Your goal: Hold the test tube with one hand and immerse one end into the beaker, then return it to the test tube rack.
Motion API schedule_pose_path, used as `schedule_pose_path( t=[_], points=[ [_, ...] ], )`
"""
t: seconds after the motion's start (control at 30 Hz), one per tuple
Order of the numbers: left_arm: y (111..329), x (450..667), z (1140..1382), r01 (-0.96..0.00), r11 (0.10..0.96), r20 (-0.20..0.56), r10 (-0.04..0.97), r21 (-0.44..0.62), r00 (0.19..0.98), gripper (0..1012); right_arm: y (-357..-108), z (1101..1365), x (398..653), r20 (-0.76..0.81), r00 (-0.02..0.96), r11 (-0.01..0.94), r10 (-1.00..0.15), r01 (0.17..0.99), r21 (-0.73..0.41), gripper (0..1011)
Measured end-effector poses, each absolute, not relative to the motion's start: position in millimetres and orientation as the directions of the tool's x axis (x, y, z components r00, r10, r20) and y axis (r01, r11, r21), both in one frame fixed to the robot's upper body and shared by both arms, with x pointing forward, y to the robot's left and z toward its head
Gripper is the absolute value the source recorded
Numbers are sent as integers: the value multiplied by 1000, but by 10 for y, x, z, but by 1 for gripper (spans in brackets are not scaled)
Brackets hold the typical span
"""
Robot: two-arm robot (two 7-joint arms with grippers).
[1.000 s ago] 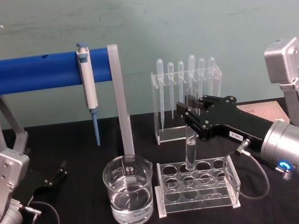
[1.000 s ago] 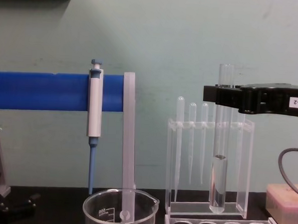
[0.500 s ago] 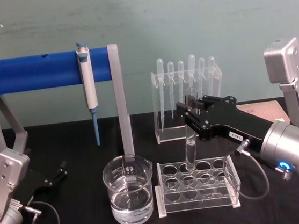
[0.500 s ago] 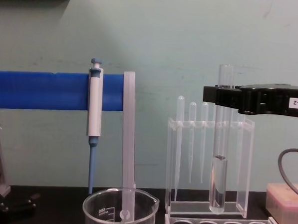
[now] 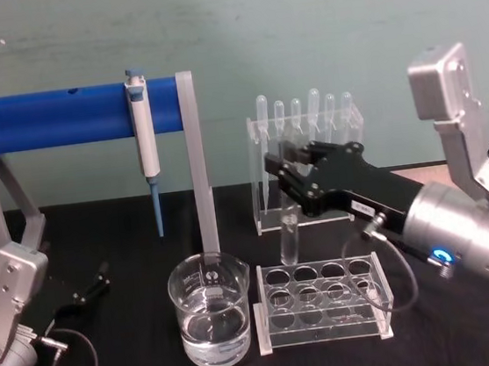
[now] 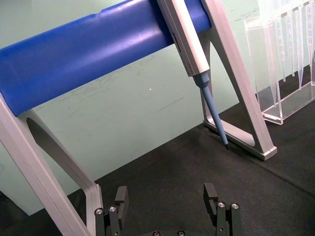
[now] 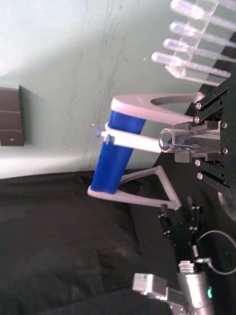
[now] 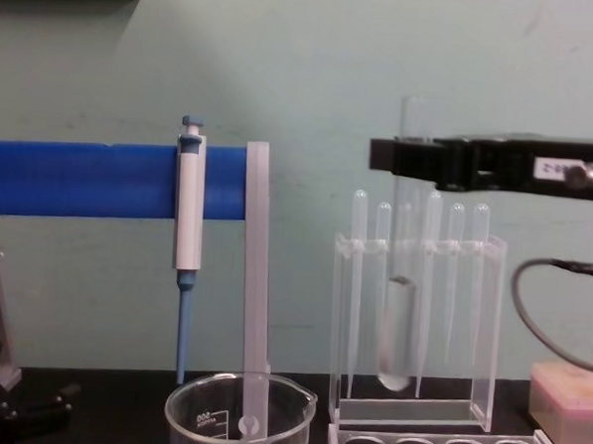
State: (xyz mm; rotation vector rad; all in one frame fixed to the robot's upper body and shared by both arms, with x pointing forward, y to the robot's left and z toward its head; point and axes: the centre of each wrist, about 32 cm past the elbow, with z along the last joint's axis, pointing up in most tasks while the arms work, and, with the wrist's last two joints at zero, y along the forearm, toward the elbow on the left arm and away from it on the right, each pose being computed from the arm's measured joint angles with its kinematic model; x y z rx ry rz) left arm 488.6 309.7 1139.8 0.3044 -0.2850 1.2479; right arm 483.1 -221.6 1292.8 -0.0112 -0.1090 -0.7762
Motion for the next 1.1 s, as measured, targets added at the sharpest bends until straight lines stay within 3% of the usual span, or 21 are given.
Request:
schedule_pose_path(
  t=[0.53, 1.1],
  points=[
    [3096, 4886, 11398, -955, 287, 374, 880, 70, 292, 1000, -1790, 13052, 5005, 136, 763, 773, -632, 633, 46, 228],
    [3097, 4886, 11398, -955, 287, 374, 880, 70, 292, 1000, -1525, 12854, 5092, 135, 789, 798, -600, 601, 32, 228]
  ],
)
